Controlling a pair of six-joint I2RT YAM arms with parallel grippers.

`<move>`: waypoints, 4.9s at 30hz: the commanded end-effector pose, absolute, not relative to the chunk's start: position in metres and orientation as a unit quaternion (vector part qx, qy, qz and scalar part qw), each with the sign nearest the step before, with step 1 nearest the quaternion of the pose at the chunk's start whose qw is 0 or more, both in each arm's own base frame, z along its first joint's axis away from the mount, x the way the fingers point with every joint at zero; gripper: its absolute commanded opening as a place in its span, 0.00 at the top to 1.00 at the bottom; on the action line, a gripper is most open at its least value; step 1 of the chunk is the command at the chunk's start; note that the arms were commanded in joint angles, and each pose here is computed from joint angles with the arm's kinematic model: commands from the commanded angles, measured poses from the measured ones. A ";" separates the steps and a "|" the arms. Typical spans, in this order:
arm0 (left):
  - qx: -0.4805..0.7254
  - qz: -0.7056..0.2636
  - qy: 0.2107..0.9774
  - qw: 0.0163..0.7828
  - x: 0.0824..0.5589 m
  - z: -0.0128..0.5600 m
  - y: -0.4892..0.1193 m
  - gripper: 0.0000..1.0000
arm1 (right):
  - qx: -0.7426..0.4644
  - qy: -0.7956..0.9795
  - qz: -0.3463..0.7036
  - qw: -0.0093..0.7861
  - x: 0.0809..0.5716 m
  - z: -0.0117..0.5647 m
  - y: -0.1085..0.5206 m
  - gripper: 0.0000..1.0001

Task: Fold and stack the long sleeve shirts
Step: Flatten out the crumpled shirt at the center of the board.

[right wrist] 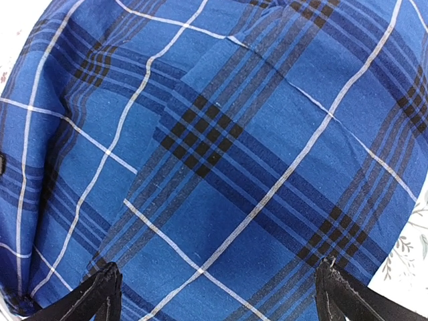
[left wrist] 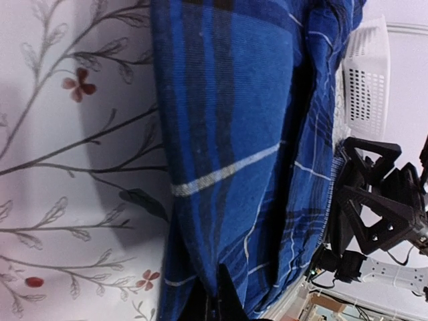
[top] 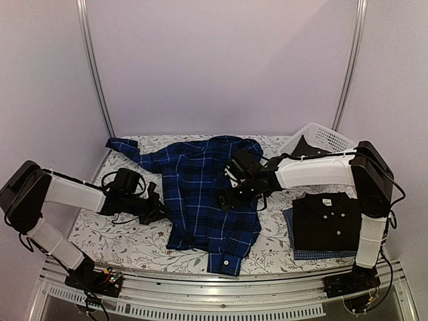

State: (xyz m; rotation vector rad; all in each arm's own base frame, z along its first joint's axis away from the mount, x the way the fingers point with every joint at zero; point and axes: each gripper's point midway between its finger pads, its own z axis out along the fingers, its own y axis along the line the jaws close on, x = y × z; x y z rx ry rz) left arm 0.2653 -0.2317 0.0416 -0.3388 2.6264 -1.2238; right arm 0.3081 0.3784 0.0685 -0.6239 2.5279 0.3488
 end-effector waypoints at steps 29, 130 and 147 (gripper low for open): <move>-0.120 -0.214 0.952 0.183 0.254 0.074 -0.136 0.56 | -0.328 0.898 0.152 0.250 0.246 0.078 0.430 0.01; -0.094 -0.256 0.953 0.133 0.292 0.027 -0.191 0.77 | -0.188 0.947 0.183 0.188 0.360 0.022 0.401 0.47; -0.114 -0.208 0.958 0.162 0.392 0.013 -0.164 0.72 | -0.186 0.939 0.194 0.215 0.489 -0.002 0.394 0.37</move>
